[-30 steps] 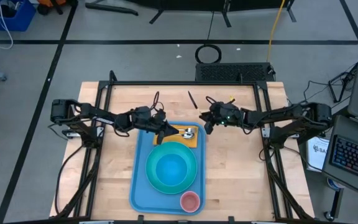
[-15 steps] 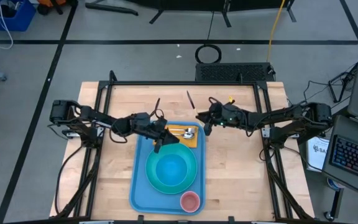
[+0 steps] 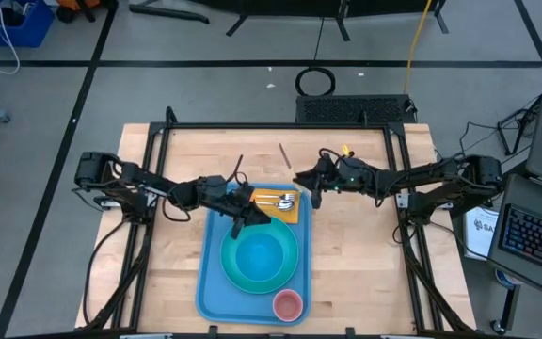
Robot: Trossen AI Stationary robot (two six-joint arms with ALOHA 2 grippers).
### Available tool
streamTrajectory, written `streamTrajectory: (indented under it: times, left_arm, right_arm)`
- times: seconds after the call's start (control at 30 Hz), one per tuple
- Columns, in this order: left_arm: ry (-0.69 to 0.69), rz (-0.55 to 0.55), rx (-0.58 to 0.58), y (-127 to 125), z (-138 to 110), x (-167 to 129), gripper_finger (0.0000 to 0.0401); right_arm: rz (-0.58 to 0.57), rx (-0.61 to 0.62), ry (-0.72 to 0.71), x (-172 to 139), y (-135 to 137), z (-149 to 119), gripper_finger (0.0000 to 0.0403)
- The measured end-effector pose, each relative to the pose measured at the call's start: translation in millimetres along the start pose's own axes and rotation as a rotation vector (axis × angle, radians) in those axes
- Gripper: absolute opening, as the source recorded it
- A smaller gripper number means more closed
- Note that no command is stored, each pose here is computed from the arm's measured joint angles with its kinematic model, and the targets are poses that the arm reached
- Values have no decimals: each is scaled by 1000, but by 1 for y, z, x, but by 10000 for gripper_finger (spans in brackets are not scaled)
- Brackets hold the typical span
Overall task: Set up tray
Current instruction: Put the light green knife on top of the orange napkin to the bottom of the orange spoon
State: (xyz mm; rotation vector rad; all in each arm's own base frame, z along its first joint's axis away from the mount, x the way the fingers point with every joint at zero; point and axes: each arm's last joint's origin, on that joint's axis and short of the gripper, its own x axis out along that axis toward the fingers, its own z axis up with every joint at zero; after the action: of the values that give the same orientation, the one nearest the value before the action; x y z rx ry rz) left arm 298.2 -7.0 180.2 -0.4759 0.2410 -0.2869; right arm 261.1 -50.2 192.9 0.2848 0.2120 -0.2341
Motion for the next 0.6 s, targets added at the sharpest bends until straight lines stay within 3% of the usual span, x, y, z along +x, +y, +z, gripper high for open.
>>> streamTrajectory:
  times: [0.33, 0.47, 0.6]
  left_arm:
    - [-6, -89, 84, -27, -9, 8, 31]
    - [-26, -111, 113, -35, -9, 9, 31]
    - [-49, -59, 130, -36, -10, 10, 31]
  right_arm:
    - [231, -99, -108, -2, 11, 13, 41]
    - [245, -111, -126, -2, 12, 14, 41]
    - [269, -114, -120, -2, 13, 14, 41]
